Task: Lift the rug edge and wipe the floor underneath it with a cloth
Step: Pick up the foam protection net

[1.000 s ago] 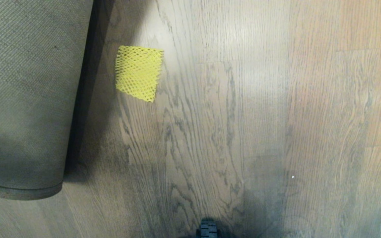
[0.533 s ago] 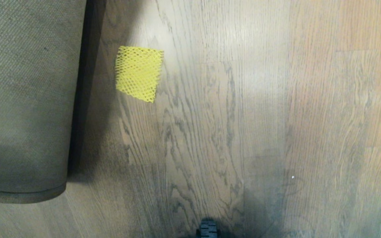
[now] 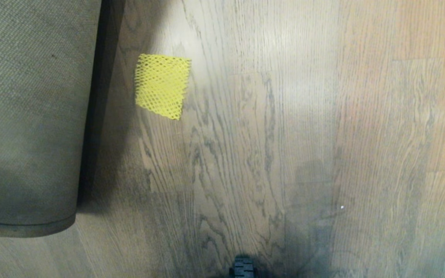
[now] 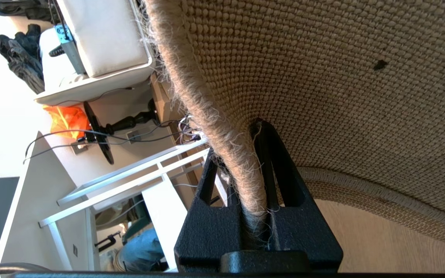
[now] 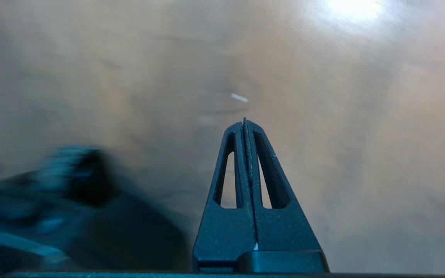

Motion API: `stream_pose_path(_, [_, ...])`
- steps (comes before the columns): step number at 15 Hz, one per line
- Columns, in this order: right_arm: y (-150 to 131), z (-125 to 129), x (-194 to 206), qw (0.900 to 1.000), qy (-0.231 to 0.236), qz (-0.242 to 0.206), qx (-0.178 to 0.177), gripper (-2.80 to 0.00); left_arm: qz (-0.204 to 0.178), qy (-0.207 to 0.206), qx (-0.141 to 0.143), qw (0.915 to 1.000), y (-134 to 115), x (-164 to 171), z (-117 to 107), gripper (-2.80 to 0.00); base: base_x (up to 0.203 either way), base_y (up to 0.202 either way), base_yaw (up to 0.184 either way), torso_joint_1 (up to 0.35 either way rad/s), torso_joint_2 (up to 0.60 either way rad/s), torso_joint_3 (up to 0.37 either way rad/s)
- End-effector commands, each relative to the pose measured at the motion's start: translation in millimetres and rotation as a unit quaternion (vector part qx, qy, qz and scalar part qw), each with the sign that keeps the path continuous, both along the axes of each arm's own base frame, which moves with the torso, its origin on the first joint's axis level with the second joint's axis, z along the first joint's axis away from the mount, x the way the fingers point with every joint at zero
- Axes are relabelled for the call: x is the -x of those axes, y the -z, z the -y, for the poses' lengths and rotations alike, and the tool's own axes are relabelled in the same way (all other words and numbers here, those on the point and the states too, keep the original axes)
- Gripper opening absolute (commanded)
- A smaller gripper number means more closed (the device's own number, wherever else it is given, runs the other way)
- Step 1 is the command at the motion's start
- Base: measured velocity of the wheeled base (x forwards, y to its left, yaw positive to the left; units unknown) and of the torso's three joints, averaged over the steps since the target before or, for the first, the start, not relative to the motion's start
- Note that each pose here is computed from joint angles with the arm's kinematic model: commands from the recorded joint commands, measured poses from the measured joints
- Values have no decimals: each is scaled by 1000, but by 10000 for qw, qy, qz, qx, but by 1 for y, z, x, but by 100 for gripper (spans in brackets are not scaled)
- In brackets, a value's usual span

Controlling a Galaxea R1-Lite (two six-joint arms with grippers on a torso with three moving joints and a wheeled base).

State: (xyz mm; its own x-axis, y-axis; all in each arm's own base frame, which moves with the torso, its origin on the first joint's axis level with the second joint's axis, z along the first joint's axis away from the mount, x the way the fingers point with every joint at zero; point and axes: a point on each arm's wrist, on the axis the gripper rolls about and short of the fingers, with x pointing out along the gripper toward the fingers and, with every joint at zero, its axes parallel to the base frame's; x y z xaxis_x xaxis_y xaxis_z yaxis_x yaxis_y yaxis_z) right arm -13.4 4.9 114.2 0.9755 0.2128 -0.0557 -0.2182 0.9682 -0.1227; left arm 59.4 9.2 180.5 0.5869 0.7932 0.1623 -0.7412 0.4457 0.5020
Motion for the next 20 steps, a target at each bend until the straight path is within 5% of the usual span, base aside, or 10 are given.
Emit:
stream_pose_path(1, [-17, -2, -11, 9980, -558, -299, -58, -280, 100, -43, 21, 9999, -6, -1, 0, -280, 0, 0, 0, 0, 0, 0])
stream_pose_path(7, [-54, -6, -71, 9852, -1430, -759, -573, -280, 206, -114, 39, 9997, -16, -6, 0, -280, 0, 0, 0, 0, 0, 0])
stream_pose_path(14, [-35, -27, -179, 9617, -2061, -1503, -1002, -280, 72, -425, 27, 9991, -15, -12, -3, -280, 0, 0, 0, 0, 0, 0])
stream_pose_path(16, [-21, -54, -215, 9584, -2253, -1396, -1059, -280, 18, -467, 17, 9989, -14, -13, -3, -280, 0, 0, 0, 0, 0, 0])
stream_pose_path(20, [-10, -159, -255, 9571, -2444, -639, -1418, -280, -72, -458, 8, 9989, -12, -18, -3, -280, 0, 0, 0, 0, 0, 0])
